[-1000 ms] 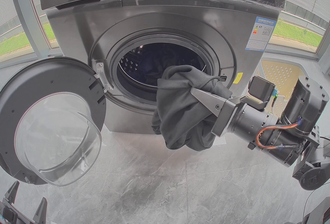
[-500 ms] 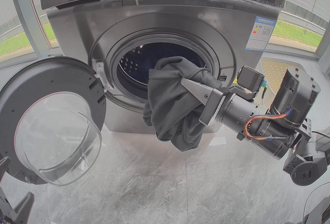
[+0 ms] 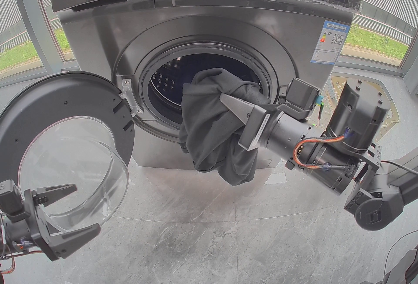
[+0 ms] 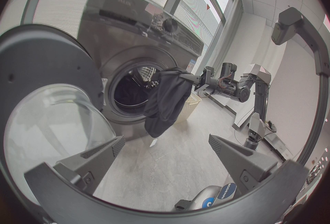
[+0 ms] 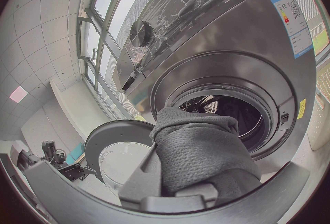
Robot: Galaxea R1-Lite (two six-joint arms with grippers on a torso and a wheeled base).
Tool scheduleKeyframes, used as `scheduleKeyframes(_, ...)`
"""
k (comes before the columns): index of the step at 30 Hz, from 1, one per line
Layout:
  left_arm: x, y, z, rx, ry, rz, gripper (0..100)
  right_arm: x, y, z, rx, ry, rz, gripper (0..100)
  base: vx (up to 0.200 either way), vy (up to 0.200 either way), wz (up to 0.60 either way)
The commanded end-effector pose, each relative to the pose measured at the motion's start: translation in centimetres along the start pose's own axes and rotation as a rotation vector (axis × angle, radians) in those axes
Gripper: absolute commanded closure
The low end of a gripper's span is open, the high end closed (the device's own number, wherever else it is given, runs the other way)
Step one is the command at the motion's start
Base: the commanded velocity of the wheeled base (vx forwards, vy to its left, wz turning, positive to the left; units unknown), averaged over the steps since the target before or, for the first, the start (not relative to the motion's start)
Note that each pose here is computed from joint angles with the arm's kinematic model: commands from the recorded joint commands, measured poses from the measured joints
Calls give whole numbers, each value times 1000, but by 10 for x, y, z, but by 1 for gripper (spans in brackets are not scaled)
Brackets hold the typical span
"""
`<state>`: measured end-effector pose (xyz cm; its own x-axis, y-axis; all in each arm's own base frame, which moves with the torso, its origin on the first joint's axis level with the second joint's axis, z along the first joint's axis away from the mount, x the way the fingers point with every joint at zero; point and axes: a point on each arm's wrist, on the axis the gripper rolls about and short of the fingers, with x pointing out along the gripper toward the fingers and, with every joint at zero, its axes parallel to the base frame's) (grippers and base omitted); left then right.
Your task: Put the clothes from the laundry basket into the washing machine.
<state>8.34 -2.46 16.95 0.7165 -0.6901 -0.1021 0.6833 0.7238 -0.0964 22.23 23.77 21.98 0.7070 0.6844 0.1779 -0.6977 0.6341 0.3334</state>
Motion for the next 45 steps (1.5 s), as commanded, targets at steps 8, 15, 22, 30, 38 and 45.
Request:
scheduleKeyframes(8,84,32,-9,-66,182,-89,0,27,-3,-13,-8,6,-5,100,0,0,0)
scheduleKeyframes(15,121,34,0,-65,187,-155,0,30,-2,-11,-8,-3,-2,100,0,0,0)
scheduleKeyframes(22,148,39,-1,-64,210,-182,0,30,1,-12,-8,-3,6,100,0,0,0)
scheduleKeyframes(30,175,35,-7,-54,207,-231,0,30,1,-12,-7,-4,8,100,0,0,0)
scheduleKeyframes(38,198,32,-11,-52,214,-238,0,29,2,-11,-8,-11,12,100,0,0,0)
scheduleKeyframes(45,218,39,-18,-43,192,-226,0,29,4,-12,-7,-9,17,100,0,0,0)
